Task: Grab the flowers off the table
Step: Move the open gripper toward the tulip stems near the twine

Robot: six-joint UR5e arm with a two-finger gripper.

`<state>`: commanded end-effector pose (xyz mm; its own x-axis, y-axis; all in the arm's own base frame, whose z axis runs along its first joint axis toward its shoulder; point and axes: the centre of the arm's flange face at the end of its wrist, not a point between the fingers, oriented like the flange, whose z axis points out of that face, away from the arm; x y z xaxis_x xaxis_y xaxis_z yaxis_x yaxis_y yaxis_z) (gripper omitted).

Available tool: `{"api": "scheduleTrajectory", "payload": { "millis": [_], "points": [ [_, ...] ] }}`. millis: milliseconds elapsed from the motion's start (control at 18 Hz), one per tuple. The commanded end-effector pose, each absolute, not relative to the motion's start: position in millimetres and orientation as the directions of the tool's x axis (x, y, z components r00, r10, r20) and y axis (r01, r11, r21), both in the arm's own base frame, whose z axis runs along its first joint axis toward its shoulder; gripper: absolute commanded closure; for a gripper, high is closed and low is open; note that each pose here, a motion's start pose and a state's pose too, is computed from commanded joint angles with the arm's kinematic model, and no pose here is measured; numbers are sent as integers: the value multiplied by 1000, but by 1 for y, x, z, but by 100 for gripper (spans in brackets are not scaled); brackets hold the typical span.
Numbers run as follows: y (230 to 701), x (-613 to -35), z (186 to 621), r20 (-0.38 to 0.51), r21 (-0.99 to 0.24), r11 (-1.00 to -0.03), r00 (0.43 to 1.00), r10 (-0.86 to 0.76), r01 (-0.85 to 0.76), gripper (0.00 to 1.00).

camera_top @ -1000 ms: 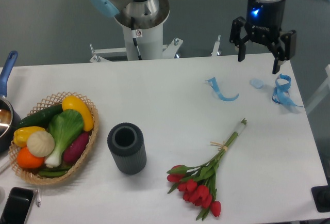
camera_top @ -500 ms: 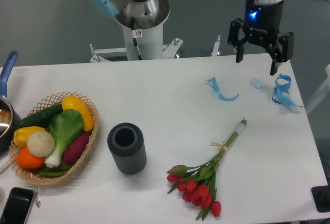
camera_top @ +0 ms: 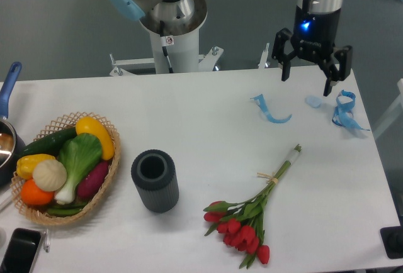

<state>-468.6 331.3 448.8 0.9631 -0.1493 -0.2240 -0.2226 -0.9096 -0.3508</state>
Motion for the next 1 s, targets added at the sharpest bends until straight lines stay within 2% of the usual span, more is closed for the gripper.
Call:
{"api": "scheduleTrajectory", "payload": {
  "millis": [111,222,444,667,1000],
  "points": [
    [349,-469,434,-203,-360,-911,970,-132,-199,0],
    [364,-472,423,-217,-370,-908,968,-122,-198,0],
    [369,-480,406,-201,-371,-911,973,-114,-183,0],
    [381,-478,362,-131,-351,-919,982,-139,-177,0],
    [389,-487,328,-68,-340,-933,993,-98,-115,0]
  ]
}}
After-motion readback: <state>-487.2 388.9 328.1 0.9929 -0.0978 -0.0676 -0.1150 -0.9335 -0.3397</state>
